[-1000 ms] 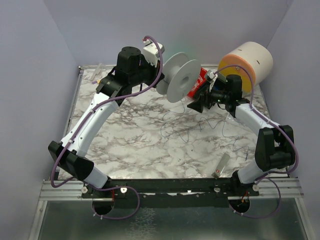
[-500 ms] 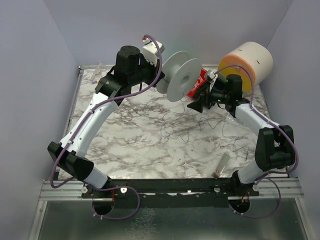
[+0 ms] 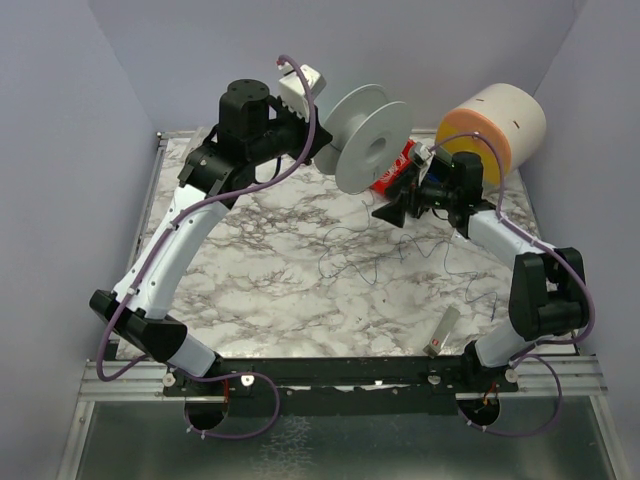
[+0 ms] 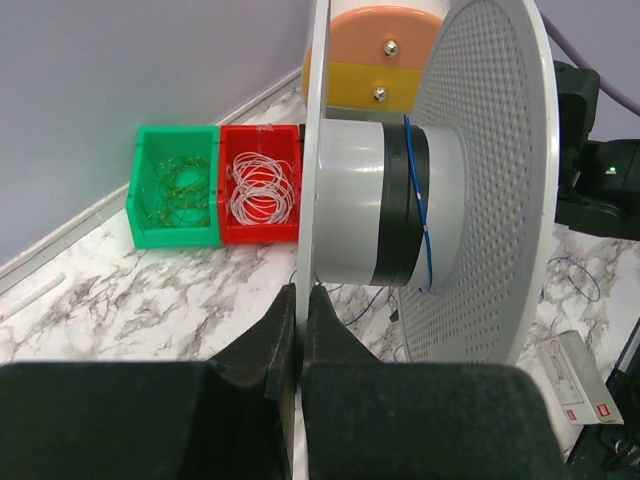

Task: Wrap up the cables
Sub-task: Wrap the cable around the cable reel.

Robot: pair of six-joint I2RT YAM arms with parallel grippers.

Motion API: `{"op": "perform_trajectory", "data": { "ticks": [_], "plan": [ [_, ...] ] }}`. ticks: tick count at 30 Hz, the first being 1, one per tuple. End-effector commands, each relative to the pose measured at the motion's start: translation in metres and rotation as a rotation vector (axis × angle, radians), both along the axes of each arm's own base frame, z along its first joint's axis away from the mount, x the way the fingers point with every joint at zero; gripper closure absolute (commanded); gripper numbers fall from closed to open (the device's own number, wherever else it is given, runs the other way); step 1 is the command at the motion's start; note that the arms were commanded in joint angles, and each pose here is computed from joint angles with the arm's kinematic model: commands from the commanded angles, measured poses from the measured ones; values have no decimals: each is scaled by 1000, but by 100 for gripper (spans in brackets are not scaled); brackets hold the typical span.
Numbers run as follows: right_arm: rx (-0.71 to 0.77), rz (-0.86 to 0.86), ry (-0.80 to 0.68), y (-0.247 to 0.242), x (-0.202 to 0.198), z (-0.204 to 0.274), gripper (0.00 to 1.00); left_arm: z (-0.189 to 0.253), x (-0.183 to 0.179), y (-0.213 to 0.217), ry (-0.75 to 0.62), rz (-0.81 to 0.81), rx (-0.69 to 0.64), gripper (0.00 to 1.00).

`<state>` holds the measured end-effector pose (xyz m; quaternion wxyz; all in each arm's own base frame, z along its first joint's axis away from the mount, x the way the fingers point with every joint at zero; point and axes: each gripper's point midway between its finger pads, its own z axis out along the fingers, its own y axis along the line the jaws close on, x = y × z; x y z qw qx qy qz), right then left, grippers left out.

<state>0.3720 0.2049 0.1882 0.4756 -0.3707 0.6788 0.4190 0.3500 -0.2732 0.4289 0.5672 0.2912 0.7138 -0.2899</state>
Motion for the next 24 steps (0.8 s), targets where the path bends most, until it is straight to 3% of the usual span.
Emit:
{"op": "perform_trajectory", "data": {
  "ticks": [1,11,21,24],
  "plan": [
    [34,56,-39,11,-7,2,1,48,-15,-1,-97,-46,-89,100],
    [-1,-138,-116,17,32,-11,0,54,-21,-2,-95,-77,-112,100],
    [22,-242,4,21,55,-37,0,63,-23,-4,-88,-104,-140,100],
    [57,-227,48,27,56,-37,4,62,-23,-3,-80,-108,-146,100]
  ]
}}
